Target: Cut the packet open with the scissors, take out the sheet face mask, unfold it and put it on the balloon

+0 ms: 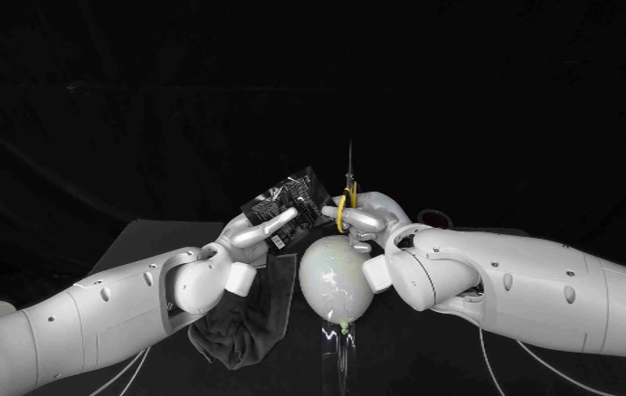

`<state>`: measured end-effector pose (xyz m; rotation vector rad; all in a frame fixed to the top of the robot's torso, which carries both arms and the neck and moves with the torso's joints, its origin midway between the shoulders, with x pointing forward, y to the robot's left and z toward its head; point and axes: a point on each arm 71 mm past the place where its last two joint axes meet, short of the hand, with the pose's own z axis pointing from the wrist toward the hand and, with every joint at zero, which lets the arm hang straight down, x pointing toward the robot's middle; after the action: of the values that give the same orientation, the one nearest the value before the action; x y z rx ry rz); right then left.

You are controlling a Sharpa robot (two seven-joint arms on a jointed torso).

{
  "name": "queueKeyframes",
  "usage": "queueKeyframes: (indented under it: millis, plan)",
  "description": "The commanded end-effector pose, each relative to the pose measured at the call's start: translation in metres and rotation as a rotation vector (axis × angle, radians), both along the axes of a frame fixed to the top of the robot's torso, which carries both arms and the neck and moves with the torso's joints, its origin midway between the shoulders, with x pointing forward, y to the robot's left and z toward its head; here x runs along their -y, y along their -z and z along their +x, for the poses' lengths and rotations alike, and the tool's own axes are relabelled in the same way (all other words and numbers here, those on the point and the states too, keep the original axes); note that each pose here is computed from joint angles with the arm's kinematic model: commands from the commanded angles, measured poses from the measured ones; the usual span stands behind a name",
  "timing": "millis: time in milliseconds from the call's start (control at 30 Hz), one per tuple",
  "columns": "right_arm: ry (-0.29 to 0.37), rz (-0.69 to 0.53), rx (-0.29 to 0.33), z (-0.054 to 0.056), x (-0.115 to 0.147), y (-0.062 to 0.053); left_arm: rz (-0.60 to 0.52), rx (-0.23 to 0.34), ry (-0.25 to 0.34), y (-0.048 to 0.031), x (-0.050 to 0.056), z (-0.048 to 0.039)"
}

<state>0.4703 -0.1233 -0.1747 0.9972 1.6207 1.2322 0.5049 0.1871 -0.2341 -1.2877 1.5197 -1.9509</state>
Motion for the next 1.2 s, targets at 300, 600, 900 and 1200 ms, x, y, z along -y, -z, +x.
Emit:
queueKeyframes:
  millis: [300, 600, 900, 1200]
  plan:
    - [-0.035, 0.015, -0.001, -0.005, -0.009, -0.001, -0.071, 0.002, -0.042, -0.0039, 0.008, 0.0028]
    - [-0.017, 0.011, -0.012, -0.001, -0.006, 0.001, -0.080, 0.007, -0.073, -0.0054, 0.009, 0.0043]
    - [0.010, 0.028, -0.012, 0.004, 0.002, 0.002, -0.012, 0.005, -0.140, -0.0036, 0.004, 0.0058]
    - [0.018, 0.053, 0.002, 0.009, 0.020, 0.001, 0.043, 0.011, -0.176, -0.0100, 0.004, 0.0080]
